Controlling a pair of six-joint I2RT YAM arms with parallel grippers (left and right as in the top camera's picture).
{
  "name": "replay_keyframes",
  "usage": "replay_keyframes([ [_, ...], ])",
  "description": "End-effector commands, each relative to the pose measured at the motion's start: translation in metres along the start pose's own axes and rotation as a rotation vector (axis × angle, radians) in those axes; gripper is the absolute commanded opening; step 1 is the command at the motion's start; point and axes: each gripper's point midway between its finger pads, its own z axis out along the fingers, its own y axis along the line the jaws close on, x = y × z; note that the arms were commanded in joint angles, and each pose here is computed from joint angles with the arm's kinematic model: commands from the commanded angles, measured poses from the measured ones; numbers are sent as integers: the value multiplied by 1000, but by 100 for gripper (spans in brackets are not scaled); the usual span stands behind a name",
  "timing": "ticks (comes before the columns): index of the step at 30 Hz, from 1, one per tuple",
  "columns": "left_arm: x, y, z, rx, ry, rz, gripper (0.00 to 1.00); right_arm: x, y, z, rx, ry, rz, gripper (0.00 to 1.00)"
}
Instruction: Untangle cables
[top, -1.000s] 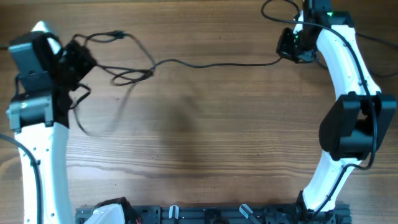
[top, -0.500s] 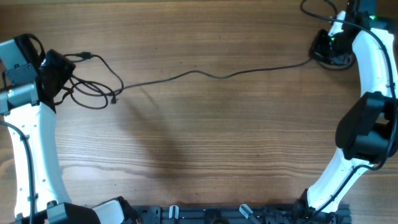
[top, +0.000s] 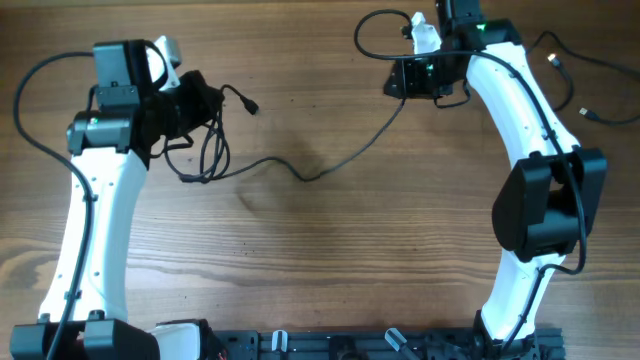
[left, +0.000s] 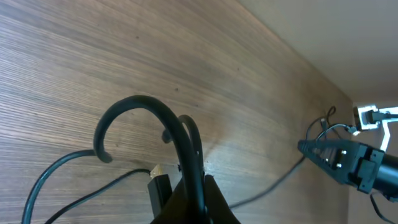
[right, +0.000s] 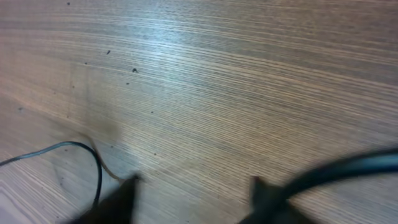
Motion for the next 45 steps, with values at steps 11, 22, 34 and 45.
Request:
replay_keyframes([
  [11, 2, 11, 26, -17, 51, -76, 4, 30, 63, 13, -2, 99, 112, 84],
  [22, 2, 10, 26, -16, 53, -74, 4, 27, 120, 85, -59, 3, 244, 77],
  [34, 2, 10, 26, -16, 52, -74, 4, 39, 131, 171, -108, 30, 283, 71],
  [45, 3, 10, 26, -16, 53, -74, 4, 10, 126, 171, -99, -97, 174, 4],
])
